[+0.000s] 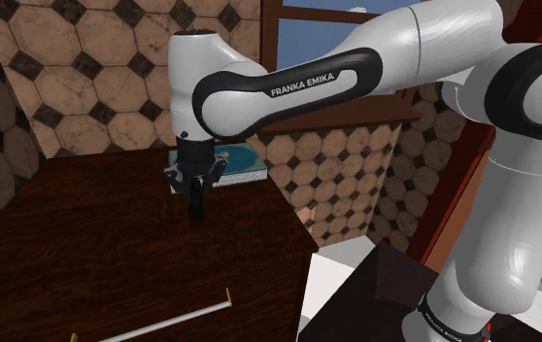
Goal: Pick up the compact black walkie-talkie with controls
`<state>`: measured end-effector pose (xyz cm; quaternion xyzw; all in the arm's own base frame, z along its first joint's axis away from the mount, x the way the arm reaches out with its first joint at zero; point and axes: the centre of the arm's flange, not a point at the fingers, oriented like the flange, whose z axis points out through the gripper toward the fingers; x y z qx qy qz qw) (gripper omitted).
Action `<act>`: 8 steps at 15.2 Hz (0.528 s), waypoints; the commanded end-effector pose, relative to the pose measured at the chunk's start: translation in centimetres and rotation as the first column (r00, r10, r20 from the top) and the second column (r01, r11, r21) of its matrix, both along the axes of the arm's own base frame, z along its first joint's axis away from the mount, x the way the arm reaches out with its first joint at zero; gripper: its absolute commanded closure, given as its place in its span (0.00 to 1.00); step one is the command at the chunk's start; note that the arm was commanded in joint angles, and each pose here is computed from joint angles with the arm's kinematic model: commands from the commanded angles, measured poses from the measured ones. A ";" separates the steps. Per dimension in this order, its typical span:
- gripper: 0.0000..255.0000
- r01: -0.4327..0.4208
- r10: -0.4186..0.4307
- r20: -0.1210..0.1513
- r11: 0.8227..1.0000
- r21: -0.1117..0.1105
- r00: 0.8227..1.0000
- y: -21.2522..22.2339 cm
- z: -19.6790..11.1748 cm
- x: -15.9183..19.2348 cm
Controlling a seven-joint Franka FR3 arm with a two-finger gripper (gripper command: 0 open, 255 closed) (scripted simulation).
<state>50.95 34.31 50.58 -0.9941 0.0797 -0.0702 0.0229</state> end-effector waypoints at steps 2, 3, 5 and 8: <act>1.00 0.000 0.000 0.000 1.000 0.000 1.000 0.0 1.6 -0.1; 1.00 0.000 0.000 0.000 1.000 0.000 1.000 0.0 2.1 -0.1; 1.00 0.000 0.000 0.000 1.000 0.000 1.000 0.0 3.2 -0.1; 1.00 0.000 0.000 0.000 1.000 0.000 1.000 0.0 4.7 -0.1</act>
